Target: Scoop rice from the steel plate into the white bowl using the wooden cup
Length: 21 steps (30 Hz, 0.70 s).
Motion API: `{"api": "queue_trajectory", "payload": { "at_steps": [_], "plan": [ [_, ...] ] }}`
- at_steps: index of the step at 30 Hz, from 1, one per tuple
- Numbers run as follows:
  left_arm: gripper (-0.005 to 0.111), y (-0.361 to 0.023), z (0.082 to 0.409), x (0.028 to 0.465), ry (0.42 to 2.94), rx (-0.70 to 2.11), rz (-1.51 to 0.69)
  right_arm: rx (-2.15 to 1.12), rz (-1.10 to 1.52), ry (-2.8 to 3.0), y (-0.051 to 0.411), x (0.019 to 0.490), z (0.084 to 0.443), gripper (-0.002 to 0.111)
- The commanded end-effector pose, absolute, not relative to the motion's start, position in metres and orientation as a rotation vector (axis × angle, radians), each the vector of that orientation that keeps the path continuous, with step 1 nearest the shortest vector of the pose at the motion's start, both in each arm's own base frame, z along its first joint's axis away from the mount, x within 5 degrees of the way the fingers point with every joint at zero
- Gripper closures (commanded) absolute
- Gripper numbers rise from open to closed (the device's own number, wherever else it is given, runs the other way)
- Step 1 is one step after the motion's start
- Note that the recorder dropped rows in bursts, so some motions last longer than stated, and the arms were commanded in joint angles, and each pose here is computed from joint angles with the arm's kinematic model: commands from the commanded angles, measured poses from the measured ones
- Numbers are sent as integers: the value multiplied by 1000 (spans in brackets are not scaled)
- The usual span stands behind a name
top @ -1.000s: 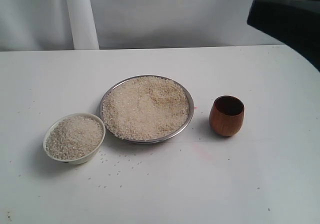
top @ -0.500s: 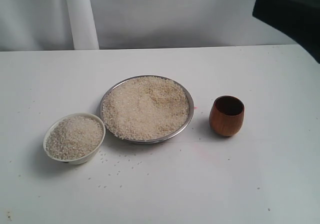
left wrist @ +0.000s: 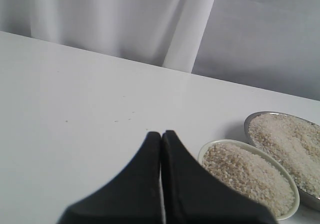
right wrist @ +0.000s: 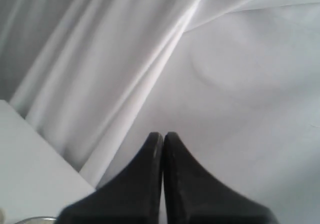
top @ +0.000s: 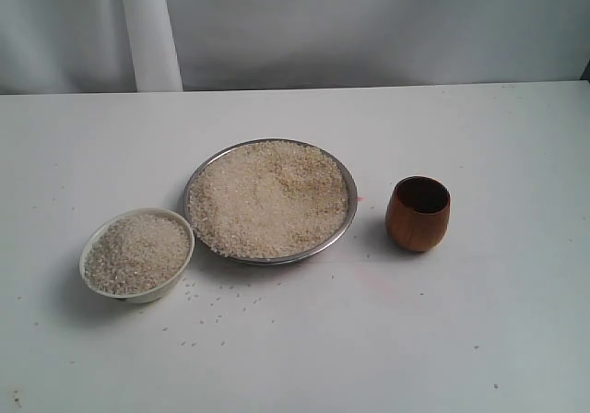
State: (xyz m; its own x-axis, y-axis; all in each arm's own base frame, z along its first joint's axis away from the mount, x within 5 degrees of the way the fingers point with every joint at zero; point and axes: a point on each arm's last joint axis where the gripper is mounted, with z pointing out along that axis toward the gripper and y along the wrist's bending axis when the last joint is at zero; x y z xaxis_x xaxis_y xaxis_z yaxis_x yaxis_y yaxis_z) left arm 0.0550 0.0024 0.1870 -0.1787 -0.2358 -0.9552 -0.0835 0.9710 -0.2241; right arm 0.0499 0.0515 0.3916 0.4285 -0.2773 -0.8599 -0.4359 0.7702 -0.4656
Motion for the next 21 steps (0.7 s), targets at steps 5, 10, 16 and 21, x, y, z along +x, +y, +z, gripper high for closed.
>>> {"api": "queue_trajectory", "payload": {
  "at_steps": [5,10,16,21],
  "plan": [
    [107,2,189,55,1737,-237,-147,-472,70,1143,35,29,376,108],
    [107,2,189,55,1737,-237,-147,-470,29,1113,33,22,374,108],
    [107,2,189,55,1737,-237,-147,-469,30,1114,33,22,374,108],
    [107,2,189,55,1737,-237,-147,-467,33,1115,33,22,374,108]
  ]
}}
